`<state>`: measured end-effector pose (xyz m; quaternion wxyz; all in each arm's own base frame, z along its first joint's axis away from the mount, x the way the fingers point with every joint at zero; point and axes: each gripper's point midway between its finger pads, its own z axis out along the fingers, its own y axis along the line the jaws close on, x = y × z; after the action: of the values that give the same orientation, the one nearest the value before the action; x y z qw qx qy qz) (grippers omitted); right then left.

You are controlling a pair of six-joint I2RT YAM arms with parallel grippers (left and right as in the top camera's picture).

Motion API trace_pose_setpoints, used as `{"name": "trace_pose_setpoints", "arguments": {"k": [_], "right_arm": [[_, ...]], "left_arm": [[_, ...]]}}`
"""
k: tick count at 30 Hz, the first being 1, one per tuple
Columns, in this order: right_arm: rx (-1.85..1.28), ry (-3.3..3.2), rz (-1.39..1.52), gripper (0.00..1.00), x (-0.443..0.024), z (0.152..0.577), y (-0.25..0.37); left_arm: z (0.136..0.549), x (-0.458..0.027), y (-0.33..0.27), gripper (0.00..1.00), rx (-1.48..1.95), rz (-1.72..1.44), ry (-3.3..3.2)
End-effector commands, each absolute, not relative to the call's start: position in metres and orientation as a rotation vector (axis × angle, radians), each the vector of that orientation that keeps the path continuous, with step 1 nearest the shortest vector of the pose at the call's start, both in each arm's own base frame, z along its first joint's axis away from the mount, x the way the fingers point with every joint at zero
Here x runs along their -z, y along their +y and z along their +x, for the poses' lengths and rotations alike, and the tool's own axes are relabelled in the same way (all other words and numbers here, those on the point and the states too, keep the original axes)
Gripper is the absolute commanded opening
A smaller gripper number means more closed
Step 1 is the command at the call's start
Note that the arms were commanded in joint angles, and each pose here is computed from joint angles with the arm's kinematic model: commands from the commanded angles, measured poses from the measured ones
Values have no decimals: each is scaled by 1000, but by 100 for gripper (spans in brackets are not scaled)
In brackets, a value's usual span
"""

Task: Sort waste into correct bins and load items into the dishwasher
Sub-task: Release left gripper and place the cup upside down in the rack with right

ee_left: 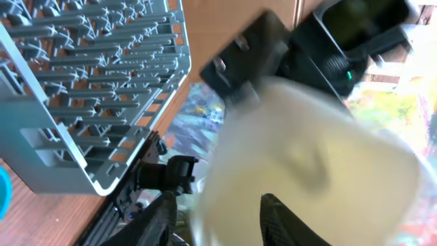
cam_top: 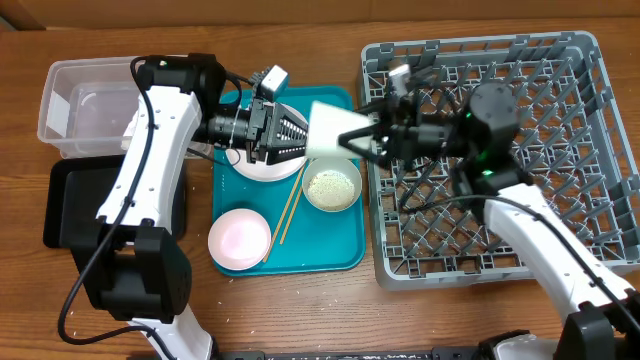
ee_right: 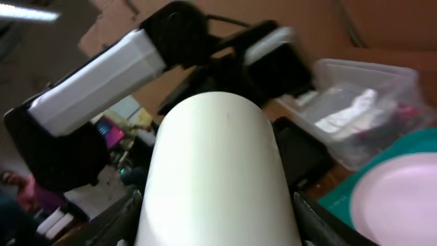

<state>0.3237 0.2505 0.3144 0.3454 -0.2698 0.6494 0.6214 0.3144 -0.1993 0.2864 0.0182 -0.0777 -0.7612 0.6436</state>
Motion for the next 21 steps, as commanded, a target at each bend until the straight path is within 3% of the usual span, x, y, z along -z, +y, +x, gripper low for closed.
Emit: {"name": "trace_pose_setpoints", "arguments": {"k": [1, 3, 8, 10, 15, 21], "right_arm": [[-1547, 1743, -555, 50, -312, 352, 217], [-1512, 1796, -469, 50, -301, 363, 202], [-1384, 1968, -248, 50, -265, 382, 178], [-1332, 2037, -187, 50, -255, 379, 175], [-1090, 2250, -26, 50, -240, 359, 161], [-713, 2485, 96, 50, -249, 313, 144]], "left_arm": [[326, -290, -186, 45, -2034, -253, -2421], [333, -283, -178, 45, -2003, -260, -2481], [360, -226, -141, 51, -1531, -157, -2835], [370, -208, -127, 57, -1345, -114, -2951], [390, -181, -95, 64, -983, -22, -3147], [405, -173, -77, 65, -805, -29, -3263]]}}
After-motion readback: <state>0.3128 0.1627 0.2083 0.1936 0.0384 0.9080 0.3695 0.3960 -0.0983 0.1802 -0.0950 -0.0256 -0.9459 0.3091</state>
